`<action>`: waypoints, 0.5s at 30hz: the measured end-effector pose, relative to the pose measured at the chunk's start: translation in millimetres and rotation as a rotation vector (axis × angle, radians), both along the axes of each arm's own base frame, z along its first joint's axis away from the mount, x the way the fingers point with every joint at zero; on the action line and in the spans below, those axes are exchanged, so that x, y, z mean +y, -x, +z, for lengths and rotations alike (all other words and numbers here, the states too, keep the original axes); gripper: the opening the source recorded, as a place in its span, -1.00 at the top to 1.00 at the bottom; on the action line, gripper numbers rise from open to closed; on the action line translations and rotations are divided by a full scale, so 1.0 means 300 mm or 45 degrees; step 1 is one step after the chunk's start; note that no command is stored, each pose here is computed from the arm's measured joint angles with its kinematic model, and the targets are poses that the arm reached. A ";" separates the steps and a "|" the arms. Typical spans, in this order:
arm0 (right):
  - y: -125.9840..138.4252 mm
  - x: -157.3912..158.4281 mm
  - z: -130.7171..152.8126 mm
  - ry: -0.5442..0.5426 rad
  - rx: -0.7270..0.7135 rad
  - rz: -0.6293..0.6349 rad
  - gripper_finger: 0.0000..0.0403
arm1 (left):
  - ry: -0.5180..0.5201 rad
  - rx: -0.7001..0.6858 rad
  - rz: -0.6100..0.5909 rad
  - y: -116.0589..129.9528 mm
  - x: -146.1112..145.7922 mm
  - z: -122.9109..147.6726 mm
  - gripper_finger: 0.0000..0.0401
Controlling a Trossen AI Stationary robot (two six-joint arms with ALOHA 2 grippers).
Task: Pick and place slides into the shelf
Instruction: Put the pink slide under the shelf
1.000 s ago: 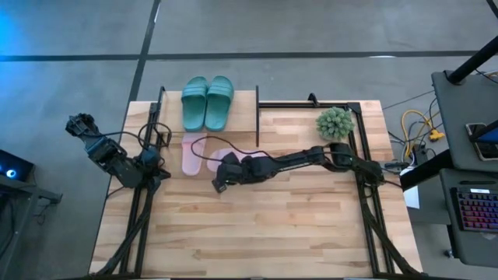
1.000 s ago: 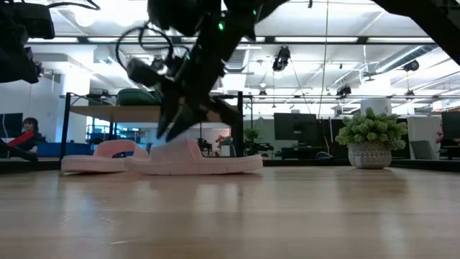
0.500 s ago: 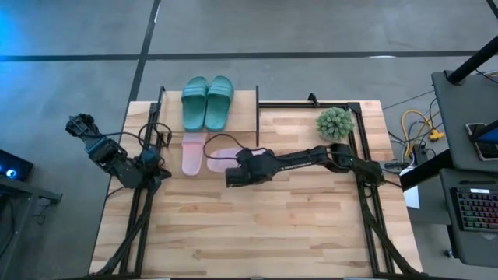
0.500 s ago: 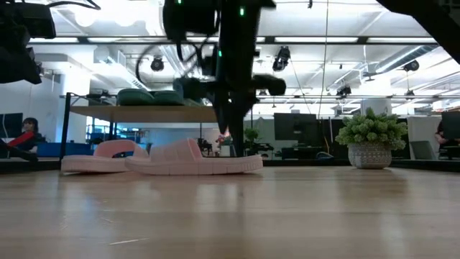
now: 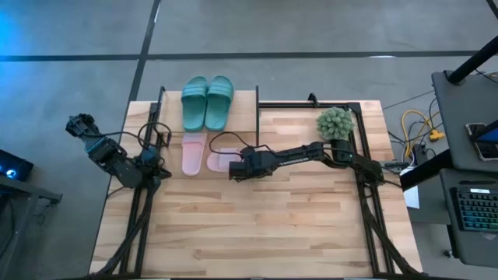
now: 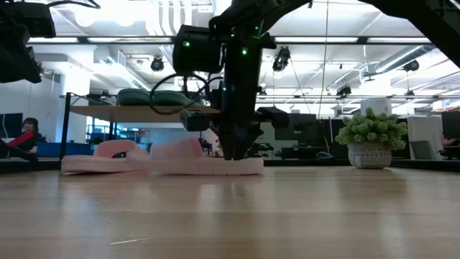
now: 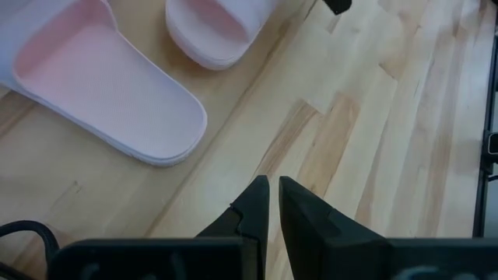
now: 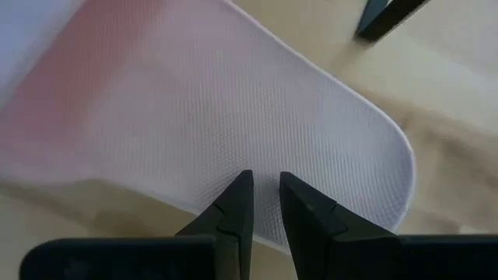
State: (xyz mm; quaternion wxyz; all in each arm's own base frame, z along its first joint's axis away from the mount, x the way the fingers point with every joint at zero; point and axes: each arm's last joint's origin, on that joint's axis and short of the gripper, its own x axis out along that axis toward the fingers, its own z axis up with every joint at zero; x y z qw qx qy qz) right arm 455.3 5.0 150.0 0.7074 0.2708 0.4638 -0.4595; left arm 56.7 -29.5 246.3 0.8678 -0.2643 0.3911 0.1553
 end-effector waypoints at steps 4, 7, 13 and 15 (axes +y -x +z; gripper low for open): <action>0.000 0.035 0.001 -0.063 -0.009 0.020 0.71 | 0.000 0.000 0.000 0.000 0.000 0.000 0.92; -0.017 0.088 0.025 -0.114 -0.055 0.069 0.71 | 0.000 0.001 0.000 0.000 0.000 -0.001 0.92; -0.081 0.165 0.103 -0.180 -0.262 0.236 0.71 | -0.002 0.002 0.000 0.000 0.000 -0.002 0.92; -0.087 0.175 0.123 -0.149 -0.293 0.221 0.71 | -0.003 0.001 0.000 0.000 0.000 -0.002 0.92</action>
